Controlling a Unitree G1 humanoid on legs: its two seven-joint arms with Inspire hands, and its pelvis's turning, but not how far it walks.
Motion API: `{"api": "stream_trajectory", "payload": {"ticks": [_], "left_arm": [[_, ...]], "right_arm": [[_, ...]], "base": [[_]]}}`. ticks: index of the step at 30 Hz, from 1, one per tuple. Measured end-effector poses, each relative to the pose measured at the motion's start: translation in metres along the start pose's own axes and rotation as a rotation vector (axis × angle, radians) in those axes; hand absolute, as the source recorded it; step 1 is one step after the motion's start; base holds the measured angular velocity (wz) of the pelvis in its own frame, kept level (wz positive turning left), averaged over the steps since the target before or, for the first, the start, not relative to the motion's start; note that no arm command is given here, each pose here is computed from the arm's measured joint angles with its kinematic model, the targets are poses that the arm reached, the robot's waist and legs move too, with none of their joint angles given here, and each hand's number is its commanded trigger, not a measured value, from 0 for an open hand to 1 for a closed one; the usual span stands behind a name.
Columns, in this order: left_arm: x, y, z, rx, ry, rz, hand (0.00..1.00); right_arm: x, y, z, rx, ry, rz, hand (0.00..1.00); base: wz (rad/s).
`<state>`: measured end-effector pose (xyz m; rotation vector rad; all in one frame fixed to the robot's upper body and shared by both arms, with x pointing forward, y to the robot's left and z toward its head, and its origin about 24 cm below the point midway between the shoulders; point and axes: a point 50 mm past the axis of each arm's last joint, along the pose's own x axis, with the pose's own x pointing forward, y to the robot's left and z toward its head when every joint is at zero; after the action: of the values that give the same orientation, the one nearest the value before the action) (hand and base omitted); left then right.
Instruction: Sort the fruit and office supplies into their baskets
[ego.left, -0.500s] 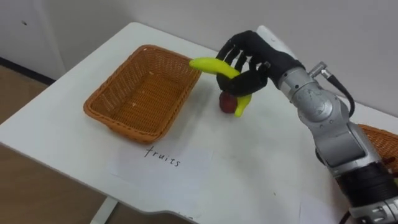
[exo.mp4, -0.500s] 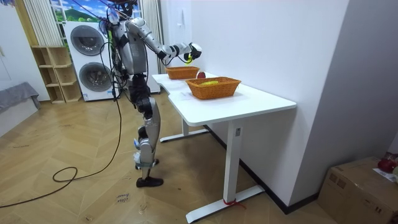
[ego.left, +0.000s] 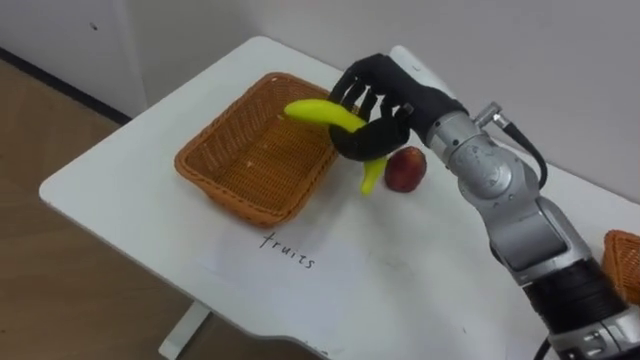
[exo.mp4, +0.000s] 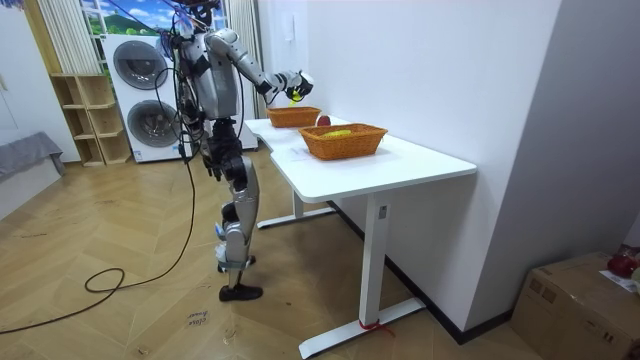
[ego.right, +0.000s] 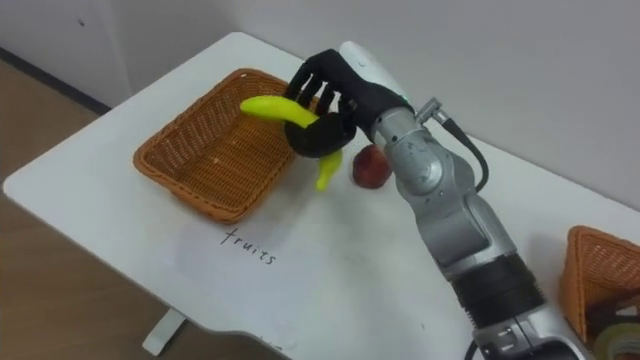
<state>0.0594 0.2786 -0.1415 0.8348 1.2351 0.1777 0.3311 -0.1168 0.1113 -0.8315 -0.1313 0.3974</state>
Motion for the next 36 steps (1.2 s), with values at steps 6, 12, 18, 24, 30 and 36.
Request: {"api": "stream_trajectory", "payload": {"ticks": [6, 12, 18, 24, 30, 36], "left_arm": [[0.0, -0.001, 0.0, 0.009, -0.003, -0.011, 0.0], [0.0, -0.002, 0.0, 0.006, -0.003, -0.027, 0.0], [0.001, 0.0, 0.006, 0.002, -0.015, -0.023, 0.0], [0.001, -0.001, 0.006, 0.002, -0.016, -0.025, 0.0], [0.0, -0.002, 0.007, 0.029, -0.022, -0.023, 0.0], [0.0, -0.003, 0.008, 0.027, -0.024, -0.024, 0.0]], "right_arm": [[0.004, -0.005, 0.006, 0.064, -0.027, -0.05, 1.0], [0.005, -0.004, 0.007, 0.089, -0.027, -0.088, 1.0], [0.009, 0.004, 0.006, 0.116, -0.024, -0.075, 1.0], [0.011, 0.007, 0.003, 0.123, -0.009, -0.059, 1.0], [0.013, 0.011, 0.008, 0.109, -0.023, -0.039, 1.0], [0.014, 0.015, 0.011, 0.119, -0.033, -0.029, 1.0]], "base": [[0.05], [0.06], [0.04], [0.03], [0.01], [0.0]]}}
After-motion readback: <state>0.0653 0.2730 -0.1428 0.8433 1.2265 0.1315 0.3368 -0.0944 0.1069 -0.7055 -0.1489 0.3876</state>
